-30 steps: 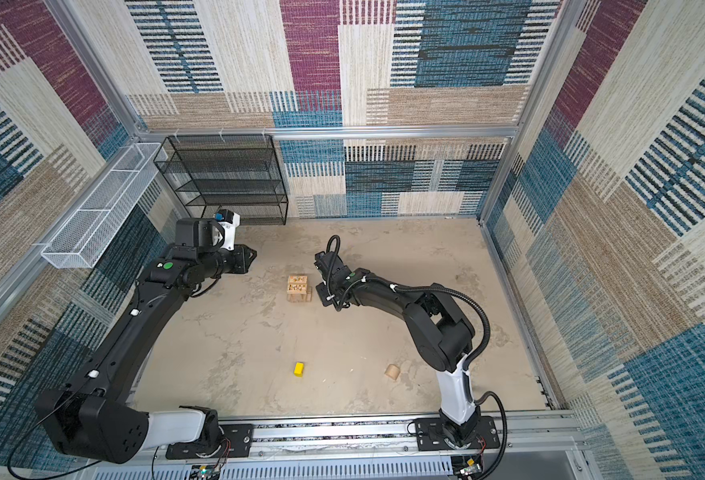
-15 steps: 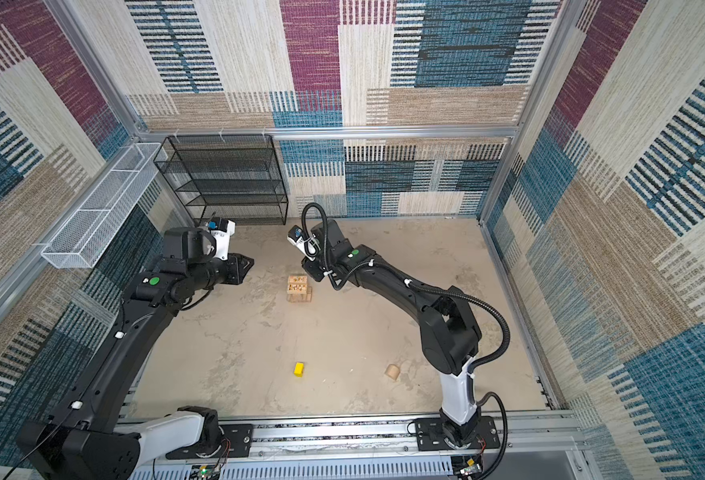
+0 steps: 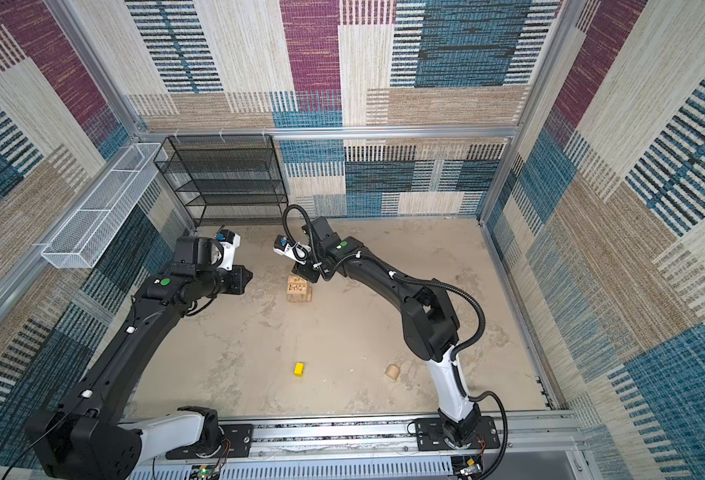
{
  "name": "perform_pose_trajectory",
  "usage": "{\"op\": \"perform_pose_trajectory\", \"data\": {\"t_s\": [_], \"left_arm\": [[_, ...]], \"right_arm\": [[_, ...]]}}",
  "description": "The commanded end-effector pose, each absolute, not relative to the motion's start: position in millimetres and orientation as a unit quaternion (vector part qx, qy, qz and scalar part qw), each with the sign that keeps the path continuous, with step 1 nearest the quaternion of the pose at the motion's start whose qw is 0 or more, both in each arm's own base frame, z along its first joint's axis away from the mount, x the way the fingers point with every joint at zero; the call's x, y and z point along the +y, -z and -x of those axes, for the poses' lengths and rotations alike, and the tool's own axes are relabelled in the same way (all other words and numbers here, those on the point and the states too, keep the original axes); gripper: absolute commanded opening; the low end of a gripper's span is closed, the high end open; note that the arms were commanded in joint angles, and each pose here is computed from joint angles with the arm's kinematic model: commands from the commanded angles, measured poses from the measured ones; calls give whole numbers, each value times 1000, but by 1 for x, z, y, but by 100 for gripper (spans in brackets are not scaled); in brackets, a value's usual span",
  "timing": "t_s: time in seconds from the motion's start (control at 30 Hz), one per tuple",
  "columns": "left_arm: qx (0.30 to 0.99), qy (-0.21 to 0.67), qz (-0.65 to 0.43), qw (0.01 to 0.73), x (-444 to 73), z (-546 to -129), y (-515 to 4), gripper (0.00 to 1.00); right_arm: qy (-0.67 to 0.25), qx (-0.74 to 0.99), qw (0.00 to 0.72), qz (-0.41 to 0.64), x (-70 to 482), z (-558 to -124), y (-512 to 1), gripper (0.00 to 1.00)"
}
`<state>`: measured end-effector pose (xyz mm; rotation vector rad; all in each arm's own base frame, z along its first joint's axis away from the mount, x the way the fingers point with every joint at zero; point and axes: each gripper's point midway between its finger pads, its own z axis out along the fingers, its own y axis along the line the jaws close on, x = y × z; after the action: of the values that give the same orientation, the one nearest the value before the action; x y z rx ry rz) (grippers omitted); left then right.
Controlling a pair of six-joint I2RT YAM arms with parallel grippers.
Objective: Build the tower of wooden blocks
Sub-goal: 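Lift the yellow E cube with the right gripper and carry it over the stack, then lower the yellow E cube toward the printed blocks on the stack top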
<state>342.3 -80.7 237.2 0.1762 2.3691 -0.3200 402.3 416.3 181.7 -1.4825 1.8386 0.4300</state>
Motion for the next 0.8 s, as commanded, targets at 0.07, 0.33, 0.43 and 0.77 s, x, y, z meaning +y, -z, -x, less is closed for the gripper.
{"op": "perform_pose_trajectory", "data": {"t_s": [0.07,0.33,0.43,0.77], "left_arm": [[921,128,-66,362,-77,-349,-237,19],[925,136,-59,350,-78,-353,-230,19],[926,138,-59,348,-78,-354,-228,19],[927,141,-54,344,-77,-355,-226,19]], "right_arm": [[-173,706,312,612,421,-397,-159,0],[-164,717,273,621,428,-408,-133,0],[-160,713,272,626,429,-411,-129,0],[-145,704,266,643,428,-414,-119,0]]}}
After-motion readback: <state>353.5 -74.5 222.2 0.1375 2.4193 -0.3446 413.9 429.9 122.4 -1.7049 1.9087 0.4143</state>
